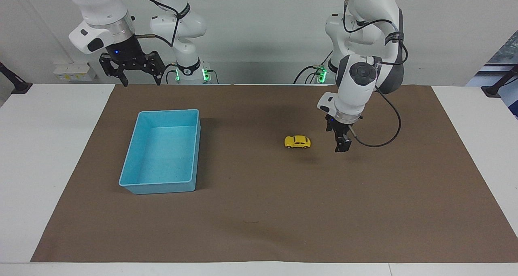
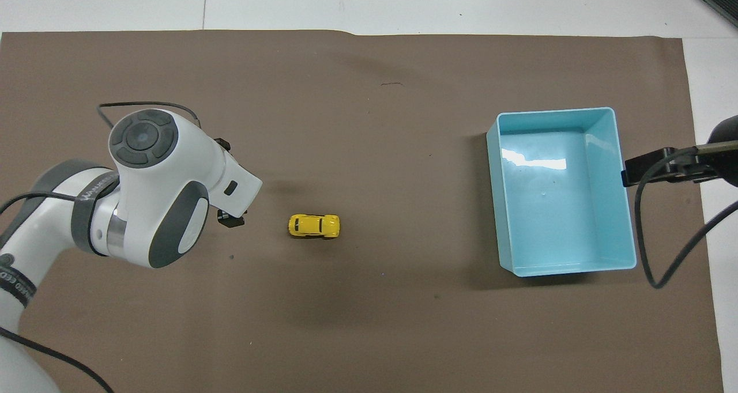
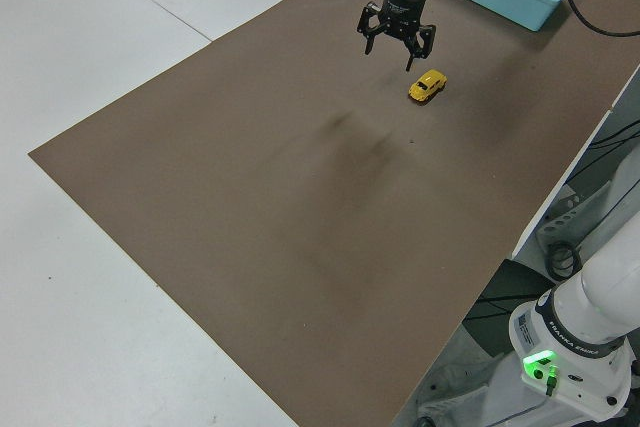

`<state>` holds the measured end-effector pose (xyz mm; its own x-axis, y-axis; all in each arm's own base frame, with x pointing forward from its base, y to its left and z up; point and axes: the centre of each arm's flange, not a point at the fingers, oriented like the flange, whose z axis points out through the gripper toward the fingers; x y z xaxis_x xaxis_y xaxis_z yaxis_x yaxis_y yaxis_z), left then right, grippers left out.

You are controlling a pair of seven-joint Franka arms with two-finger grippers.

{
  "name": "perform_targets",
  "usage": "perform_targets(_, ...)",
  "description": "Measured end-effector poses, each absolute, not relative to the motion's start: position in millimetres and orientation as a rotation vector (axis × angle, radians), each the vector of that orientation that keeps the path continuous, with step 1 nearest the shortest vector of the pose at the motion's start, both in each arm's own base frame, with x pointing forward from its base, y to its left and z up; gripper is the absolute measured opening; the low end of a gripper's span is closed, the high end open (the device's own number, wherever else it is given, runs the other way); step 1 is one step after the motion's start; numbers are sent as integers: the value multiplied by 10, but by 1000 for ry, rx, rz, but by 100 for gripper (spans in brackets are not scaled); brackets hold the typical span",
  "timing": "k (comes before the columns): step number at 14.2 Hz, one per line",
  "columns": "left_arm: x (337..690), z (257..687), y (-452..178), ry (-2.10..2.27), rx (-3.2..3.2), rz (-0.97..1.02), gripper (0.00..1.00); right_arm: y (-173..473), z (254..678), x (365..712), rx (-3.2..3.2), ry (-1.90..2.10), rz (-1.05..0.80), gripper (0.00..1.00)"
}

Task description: Wind up and store yellow beetle car

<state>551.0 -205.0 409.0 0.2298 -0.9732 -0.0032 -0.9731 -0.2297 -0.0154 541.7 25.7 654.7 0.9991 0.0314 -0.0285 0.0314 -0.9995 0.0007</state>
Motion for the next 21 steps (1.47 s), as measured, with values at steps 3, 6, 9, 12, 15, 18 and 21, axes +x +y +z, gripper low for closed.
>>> perform_targets(3, 5625, 4322, -1848, 1625, -2665, -62, 100, 242, 6550, 5421, 3140, 45, -40, 100)
perform_targets(6, 5776, 4654, -1396, 1237, -2862, -120, 100, 278, 6579, 5455, 3142, 55, 12, 100)
perform_targets(9, 5900, 4987, -938, 706, -3040, -183, 100, 380, 6582, 5453, 3142, 90, 18, 100)
perform_targets(12, 5936, 5077, -700, 207, -3132, -173, 100, 551, 6581, 5438, 3156, 261, 17, 100)
perform_targets(15, 5944, 5309, -468, -4, -3175, -126, 100, 726, 6559, 5389, 3111, 668, 15, 100)
perform_targets(18, 5859, 5814, -421, -10, -3176, -44, 100, 940, 6489, 5249, 2944, 1217, 12, 100)
perform_targets(21, 5766, 5970, -414, -3, -3174, 32, 100, 1234, 6316, 5106, 2736, 1645, -21, 100)
